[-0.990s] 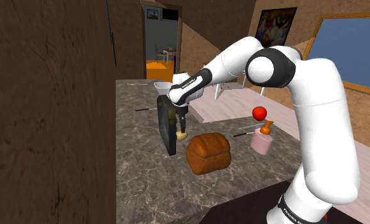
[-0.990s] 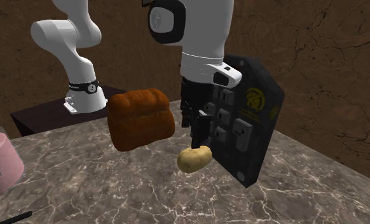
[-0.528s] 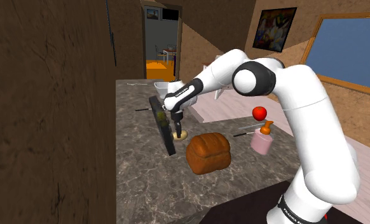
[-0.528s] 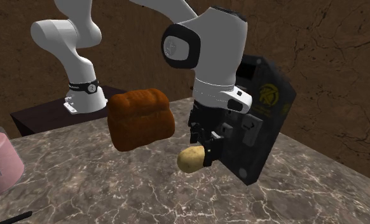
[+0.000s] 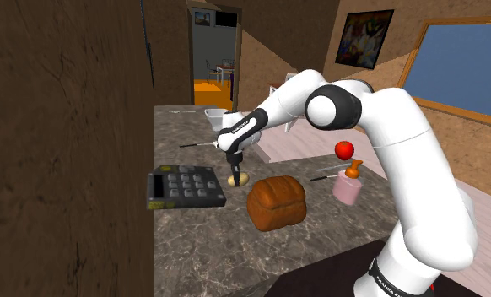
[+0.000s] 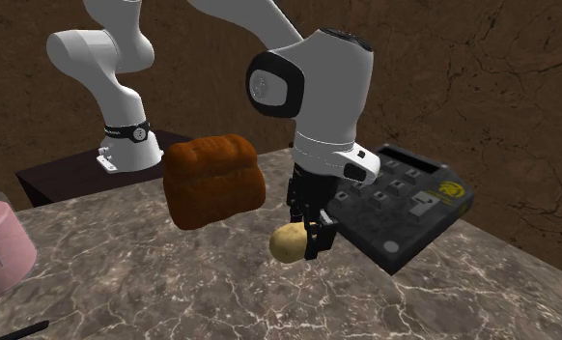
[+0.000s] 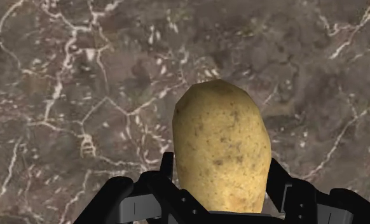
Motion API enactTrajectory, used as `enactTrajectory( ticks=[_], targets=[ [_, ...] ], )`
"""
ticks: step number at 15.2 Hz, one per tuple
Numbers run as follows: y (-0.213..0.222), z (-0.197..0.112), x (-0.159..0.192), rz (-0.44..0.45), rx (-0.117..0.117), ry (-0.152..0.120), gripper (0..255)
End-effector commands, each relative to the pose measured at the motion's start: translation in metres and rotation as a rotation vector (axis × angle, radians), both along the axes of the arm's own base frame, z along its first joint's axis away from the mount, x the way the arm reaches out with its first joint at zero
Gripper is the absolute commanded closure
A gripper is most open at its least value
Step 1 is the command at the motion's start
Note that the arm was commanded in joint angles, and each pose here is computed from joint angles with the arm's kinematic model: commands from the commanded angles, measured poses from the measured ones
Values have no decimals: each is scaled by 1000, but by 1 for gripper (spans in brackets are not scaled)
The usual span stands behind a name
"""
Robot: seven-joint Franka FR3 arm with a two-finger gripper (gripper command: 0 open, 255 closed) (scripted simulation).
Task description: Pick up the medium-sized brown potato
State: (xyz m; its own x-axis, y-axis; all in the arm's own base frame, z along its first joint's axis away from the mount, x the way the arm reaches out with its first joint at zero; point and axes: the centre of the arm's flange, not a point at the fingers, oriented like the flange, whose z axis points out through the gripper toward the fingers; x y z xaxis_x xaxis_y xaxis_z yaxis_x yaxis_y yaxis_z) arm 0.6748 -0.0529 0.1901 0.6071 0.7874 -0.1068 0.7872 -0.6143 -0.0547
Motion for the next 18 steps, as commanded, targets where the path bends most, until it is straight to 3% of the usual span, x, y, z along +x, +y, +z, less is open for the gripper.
enactTrajectory(
  ticks=[1,6,18],
  targets=[
    [0,-1,0,0,0,1,255],
    [0,-1,-1,0,0,1,255],
    [0,62,-1,0,0,1,255]
  ],
)
